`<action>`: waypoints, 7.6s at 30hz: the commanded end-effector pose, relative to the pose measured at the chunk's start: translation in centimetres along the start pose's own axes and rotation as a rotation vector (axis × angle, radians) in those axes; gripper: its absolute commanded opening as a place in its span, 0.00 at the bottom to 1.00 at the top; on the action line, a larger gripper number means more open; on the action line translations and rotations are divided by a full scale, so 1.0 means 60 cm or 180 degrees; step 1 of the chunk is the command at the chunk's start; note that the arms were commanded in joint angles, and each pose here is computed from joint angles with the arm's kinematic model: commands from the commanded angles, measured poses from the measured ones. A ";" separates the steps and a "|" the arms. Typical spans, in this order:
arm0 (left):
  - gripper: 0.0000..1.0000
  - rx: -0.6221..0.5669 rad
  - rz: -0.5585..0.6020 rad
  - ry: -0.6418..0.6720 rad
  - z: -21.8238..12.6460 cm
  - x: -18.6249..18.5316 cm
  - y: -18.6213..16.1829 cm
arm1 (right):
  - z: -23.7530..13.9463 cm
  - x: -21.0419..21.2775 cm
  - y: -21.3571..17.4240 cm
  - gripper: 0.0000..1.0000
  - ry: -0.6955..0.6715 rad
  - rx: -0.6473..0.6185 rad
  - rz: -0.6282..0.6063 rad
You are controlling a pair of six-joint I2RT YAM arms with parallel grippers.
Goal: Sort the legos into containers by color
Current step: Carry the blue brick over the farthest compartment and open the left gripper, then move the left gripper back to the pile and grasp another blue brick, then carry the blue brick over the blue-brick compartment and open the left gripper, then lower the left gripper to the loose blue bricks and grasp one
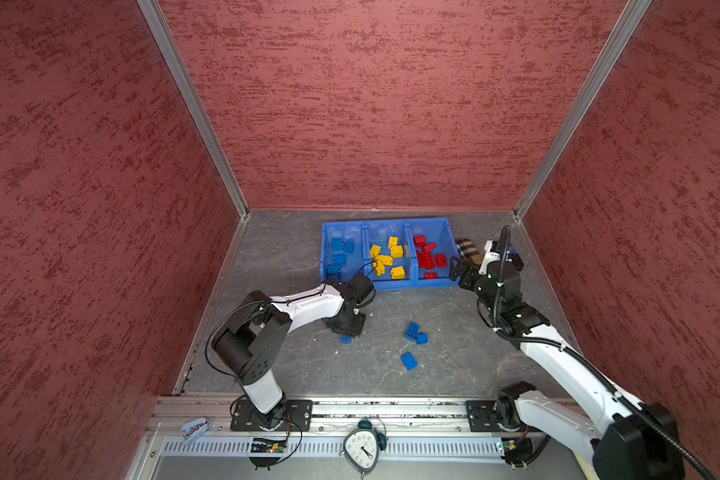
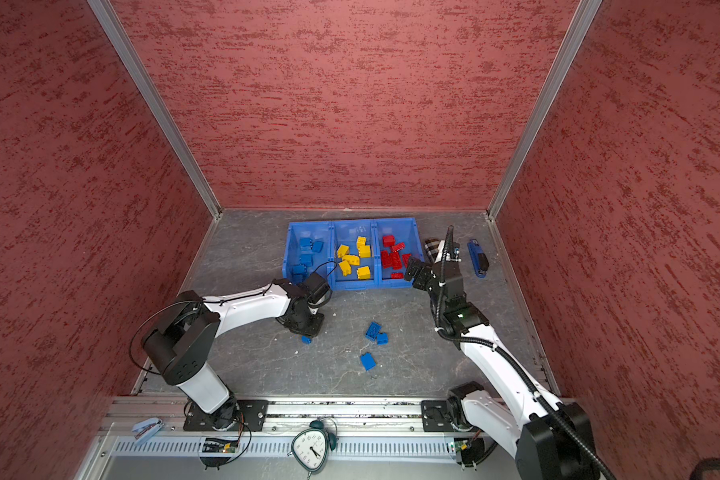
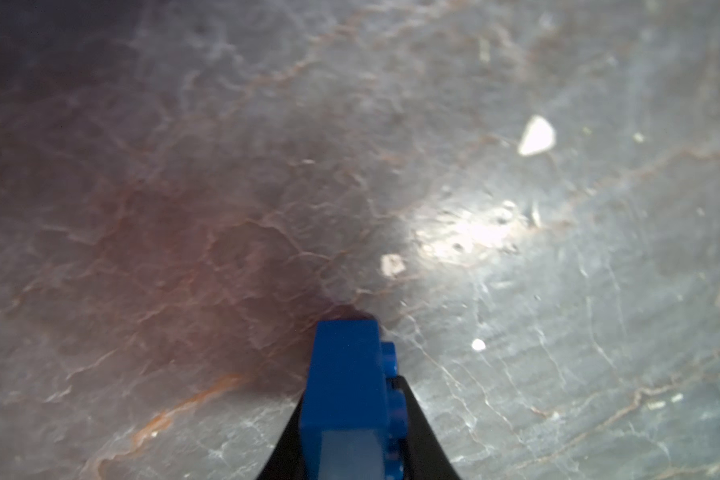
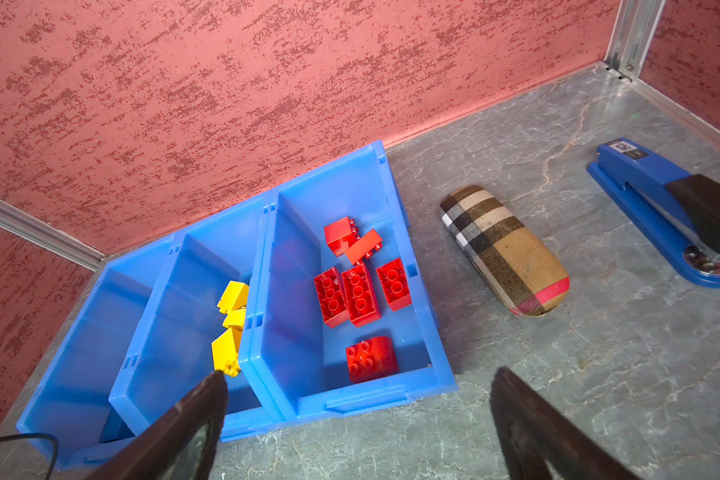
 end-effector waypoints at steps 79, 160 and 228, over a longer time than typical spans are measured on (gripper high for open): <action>0.85 -0.0765 0.2111 -0.0859 -0.084 -0.245 0.042 | -0.043 -0.089 -0.116 0.99 -0.0430 0.0444 0.0716; 0.34 -0.1665 -0.0861 0.0326 -0.133 0.107 0.316 | -0.035 0.045 -0.073 0.99 0.0608 0.0346 0.0400; 0.45 -0.0881 0.3108 -0.0192 0.064 -0.336 0.120 | -0.114 -0.154 -0.150 0.99 -0.0864 0.0055 0.0677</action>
Point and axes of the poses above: each gripper's point midway between its finger pads, its own z axis out along the fingers, its own x axis along the line the jaws close on, y = z × x, the point moved 6 cm from there along -z, back along the fingers, and after that the axes turned 4 degrees about z, right-handed, at the moved point
